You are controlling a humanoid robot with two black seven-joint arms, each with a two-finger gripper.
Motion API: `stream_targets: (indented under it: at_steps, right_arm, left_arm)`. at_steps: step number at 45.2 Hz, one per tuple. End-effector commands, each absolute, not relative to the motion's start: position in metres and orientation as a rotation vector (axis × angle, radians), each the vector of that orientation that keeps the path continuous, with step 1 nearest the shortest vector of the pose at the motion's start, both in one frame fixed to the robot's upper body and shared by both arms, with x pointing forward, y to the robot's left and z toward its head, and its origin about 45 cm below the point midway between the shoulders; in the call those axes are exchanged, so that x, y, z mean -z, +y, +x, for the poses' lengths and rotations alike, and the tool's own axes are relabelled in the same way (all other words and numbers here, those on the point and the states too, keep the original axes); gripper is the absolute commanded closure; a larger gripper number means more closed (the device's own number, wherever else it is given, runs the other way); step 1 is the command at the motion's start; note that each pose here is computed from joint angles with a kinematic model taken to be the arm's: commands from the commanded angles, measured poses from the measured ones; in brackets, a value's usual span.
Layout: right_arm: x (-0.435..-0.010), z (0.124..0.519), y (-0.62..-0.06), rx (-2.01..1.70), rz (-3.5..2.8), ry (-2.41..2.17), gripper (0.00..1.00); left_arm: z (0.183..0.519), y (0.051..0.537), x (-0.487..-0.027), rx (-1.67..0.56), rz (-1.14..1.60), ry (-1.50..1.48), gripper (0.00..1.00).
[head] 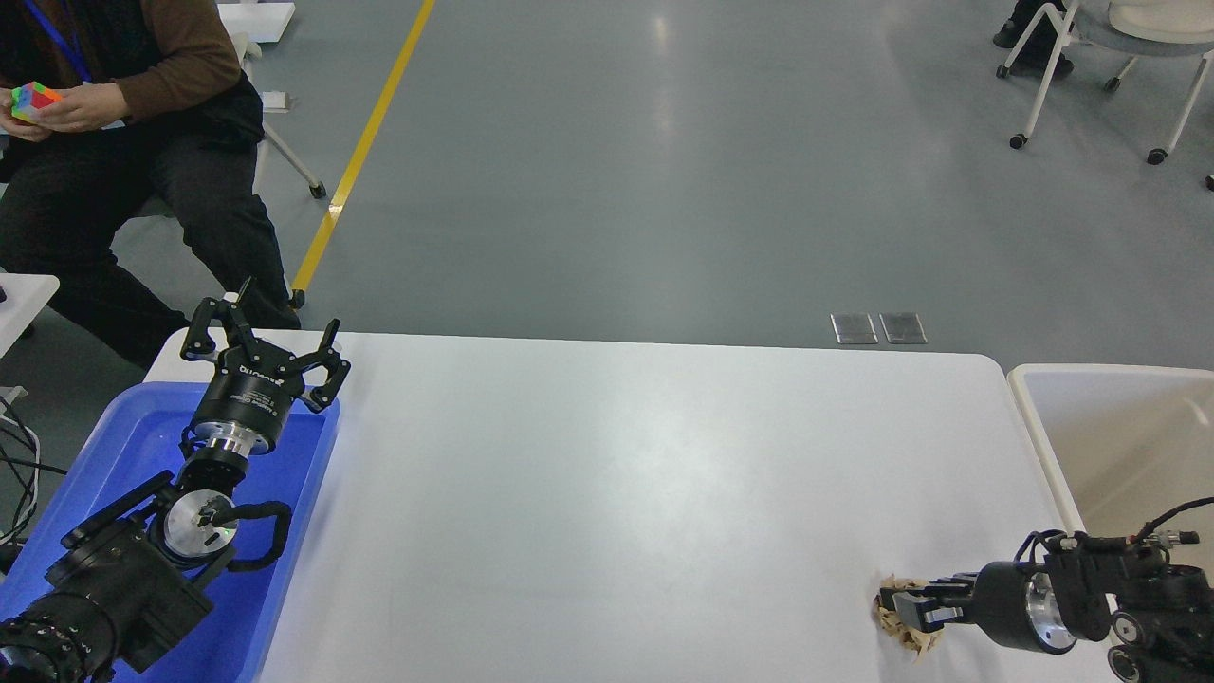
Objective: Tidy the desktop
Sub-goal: 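Lift the paper with the right gripper and drop it into the white bin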
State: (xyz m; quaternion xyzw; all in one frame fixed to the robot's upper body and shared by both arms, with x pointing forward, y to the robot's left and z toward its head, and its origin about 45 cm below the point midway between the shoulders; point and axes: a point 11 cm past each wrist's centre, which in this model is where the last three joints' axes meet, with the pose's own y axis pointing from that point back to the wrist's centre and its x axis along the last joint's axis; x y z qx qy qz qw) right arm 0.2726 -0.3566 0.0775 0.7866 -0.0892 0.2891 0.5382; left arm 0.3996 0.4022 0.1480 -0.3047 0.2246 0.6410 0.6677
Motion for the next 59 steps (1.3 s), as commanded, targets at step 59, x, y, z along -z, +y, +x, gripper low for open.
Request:
stream_targets:
  at_steps: [59]
  right_arm:
    - [-0.351, 0.328, -0.521, -0.654, 1.706, -0.891, 1.00]
  left_arm:
    - [0.400, 0.402, -0.148, -1.442, -0.687, 0.507, 0.00]
